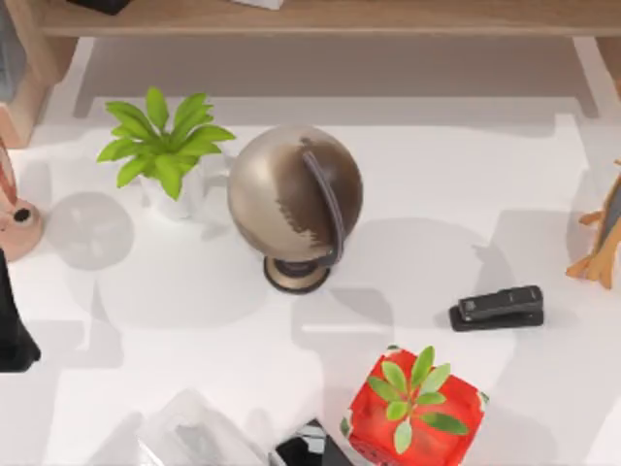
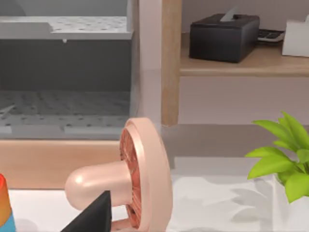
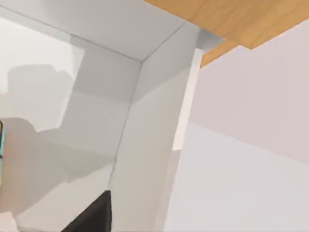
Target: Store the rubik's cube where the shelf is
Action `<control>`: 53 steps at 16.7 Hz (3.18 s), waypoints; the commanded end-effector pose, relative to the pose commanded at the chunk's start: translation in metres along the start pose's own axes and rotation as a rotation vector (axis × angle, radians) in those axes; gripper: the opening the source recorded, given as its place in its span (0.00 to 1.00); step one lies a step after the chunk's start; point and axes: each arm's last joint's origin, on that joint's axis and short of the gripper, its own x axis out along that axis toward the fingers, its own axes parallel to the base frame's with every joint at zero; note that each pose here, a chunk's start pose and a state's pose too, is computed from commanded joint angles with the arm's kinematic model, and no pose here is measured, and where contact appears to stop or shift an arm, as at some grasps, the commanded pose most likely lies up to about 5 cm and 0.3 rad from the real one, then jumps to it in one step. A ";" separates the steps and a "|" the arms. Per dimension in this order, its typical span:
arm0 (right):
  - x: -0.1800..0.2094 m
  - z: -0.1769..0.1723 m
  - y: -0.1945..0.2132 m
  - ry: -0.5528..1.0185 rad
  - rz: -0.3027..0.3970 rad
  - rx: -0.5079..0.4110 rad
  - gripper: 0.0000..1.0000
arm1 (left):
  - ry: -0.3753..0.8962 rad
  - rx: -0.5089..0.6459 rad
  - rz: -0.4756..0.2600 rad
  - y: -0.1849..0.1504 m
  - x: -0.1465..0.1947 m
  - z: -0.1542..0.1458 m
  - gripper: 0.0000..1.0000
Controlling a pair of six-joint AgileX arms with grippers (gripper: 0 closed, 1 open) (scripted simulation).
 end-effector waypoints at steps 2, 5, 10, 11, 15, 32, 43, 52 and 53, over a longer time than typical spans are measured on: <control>0.007 0.017 0.020 0.093 0.114 0.051 1.00 | 0.000 0.000 0.000 0.000 0.000 0.000 1.00; 0.020 0.033 0.046 0.233 0.243 0.109 1.00 | 0.000 0.000 0.000 0.000 0.000 0.000 1.00; 0.040 0.034 0.067 0.374 0.338 0.163 1.00 | 0.000 0.000 0.000 0.000 0.000 0.000 1.00; 0.040 0.034 0.067 0.376 0.338 0.163 1.00 | 0.000 0.000 0.000 0.000 0.000 0.000 1.00; 0.039 0.033 0.065 0.375 0.337 0.167 1.00 | 0.000 0.000 0.000 0.000 0.000 0.000 1.00; 0.096 0.021 0.088 0.376 0.338 0.163 0.77 | 0.000 0.000 0.000 0.000 0.000 0.000 1.00; 0.096 0.021 0.088 0.376 0.338 0.163 0.00 | 0.000 0.000 0.000 0.000 0.000 0.000 1.00; 0.094 0.021 0.086 0.375 0.336 0.169 0.00 | 0.000 0.000 0.000 0.000 0.000 0.000 1.00; 0.090 0.022 0.084 0.370 0.336 0.171 0.00 | 0.000 0.000 0.000 0.000 0.000 0.000 1.00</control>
